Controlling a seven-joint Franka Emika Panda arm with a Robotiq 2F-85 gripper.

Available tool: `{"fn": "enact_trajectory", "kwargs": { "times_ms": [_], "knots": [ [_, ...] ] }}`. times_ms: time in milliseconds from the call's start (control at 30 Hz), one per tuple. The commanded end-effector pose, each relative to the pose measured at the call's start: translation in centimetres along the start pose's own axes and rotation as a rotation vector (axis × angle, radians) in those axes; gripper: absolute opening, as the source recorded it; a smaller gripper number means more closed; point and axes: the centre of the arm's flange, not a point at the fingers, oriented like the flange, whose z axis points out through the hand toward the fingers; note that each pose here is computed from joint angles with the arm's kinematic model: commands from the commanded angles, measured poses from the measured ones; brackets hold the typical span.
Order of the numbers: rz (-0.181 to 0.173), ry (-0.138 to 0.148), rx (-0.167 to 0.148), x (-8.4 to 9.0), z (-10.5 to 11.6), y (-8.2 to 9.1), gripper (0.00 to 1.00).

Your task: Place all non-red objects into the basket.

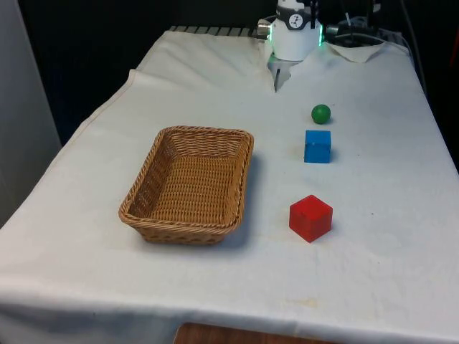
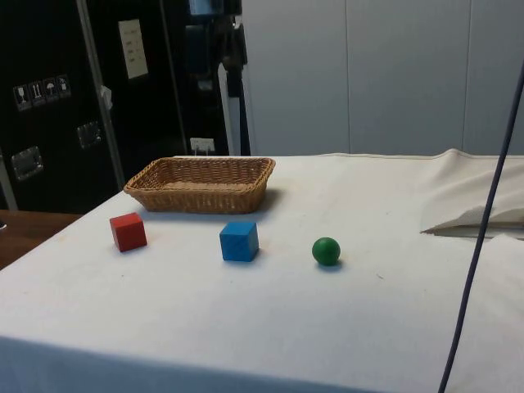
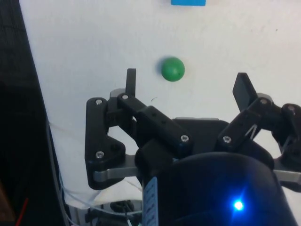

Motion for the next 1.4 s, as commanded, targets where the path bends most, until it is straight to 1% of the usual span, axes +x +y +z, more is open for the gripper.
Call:
{"fn": "enact_trajectory", "kwargs": {
  "times_ms": [0, 33, 67, 100, 233, 267, 300, 333, 467, 500, 567, 600, 633, 867, 900, 933, 967, 1067, 1100, 1200, 1233, 1267, 1367],
  "knots": [
    [0.001, 0.014, 0.009, -0.2, 0.6, -0.3, 1.0],
    [0.0, 0.0, 0.0, 0.0, 0.0, 0.0, 1.0],
    [0.001, 0.014, 0.009, -0.2, 0.6, -0.3, 1.0],
    [-0.004, 0.019, 0.01, -0.4, 1.2, -0.5, 1.0],
    [-0.019, 0.028, 0.009, -0.7, 2.5, -0.7, 1.0],
    [-0.027, 0.032, 0.008, -0.8, 3.1, -0.9, 1.0],
    [-0.023, 0.026, 0.001, -0.9, 2.8, -0.7, 1.0],
    [-0.03, 0.034, 0.006, -0.7, 3.5, -0.9, 1.0],
    [-0.043, 0.035, 0.002, -0.7, 5.0, -1.0, 1.0],
    [-0.045, 0.035, 0.0, -0.6, 5.6, -1.0, 1.0],
    [-0.048, 0.035, -0.001, -0.5, 6.3, -1.0, 1.0],
    [-0.045, 0.03, -0.006, -0.6, 5.7, -0.9, 1.0],
    [-0.051, 0.034, -0.002, -0.4, 6.7, -1.0, 1.0],
    [-0.064, 0.034, -0.008, -0.2, 9.0, -0.9, 1.0],
    [-0.064, 0.034, -0.008, -0.2, 9.2, -0.9, 1.0],
    [-0.063, 0.027, -0.016, -0.1, 9.1, -0.8, 1.0],
    [-0.065, 0.035, -0.009, -0.2, 9.5, -0.9, 1.0],
    [-0.066, 0.035, -0.009, -0.2, 10.5, -0.7, 1.0],
    [-0.066, 0.035, -0.009, -0.2, 10.5, -0.7, 1.0],
    [-0.065, 0.035, -0.011, -0.2, 11.7, -0.5, 1.0],
    [-0.065, 0.029, -0.022, -0.2, 11.3, -0.5, 1.0],
    [-0.064, 0.035, -0.011, -0.3, 12.0, -0.4, 1.0],
    [-0.064, 0.036, -0.014, -0.2, 13.1, -0.2, 1.0]
  ]
}}
